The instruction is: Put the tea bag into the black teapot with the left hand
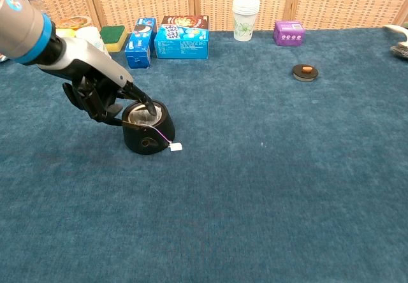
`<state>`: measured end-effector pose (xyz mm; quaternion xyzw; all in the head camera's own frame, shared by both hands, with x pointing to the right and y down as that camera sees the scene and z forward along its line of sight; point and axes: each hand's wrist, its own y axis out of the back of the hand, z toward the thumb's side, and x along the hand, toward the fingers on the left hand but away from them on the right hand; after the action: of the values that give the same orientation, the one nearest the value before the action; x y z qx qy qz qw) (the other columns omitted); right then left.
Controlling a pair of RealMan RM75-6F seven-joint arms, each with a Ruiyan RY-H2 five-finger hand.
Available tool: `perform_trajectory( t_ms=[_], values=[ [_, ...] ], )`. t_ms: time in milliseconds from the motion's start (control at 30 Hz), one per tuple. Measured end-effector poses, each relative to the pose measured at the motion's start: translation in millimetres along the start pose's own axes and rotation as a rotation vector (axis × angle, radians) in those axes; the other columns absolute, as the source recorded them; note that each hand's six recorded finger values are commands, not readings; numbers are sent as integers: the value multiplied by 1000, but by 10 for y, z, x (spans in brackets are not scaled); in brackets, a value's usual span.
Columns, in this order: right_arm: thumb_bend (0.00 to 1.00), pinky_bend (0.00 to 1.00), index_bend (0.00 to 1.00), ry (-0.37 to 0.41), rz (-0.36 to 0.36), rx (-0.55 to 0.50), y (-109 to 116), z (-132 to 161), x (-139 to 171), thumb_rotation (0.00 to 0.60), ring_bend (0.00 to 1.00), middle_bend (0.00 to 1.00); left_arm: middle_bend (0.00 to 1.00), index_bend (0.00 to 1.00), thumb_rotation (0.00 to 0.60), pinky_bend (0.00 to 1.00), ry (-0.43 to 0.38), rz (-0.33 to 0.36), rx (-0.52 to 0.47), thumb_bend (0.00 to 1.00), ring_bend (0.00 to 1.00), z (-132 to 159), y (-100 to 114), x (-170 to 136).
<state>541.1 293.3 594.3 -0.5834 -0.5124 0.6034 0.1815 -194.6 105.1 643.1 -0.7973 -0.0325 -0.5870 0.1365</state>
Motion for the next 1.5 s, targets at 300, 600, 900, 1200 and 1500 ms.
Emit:
perform_trajectory(
  t_ms=[300,600,900,1200,1500],
  values=[
    [103,254,157,21,-4,10,16,82,-25,600,316,219,1000,0,600,974,-22,85,-44,986,1000,-118,35,-252],
    [104,254,157,51,-32,35,115,209,-62,600,316,219,630,0,600,679,-66,272,-122,668,574,-299,-19,-522],
    [103,250,157,94,-42,63,161,419,-128,600,312,219,311,0,600,421,-43,545,-195,605,228,-632,-125,-820],
    [104,239,157,166,-38,123,118,749,-191,600,300,218,246,0,600,353,116,867,-263,620,166,-1218,-665,-1339],
    [103,234,166,247,-94,152,124,1024,-135,600,299,220,241,0,600,298,235,973,-334,648,158,-1504,-1395,-1673]
  ],
)
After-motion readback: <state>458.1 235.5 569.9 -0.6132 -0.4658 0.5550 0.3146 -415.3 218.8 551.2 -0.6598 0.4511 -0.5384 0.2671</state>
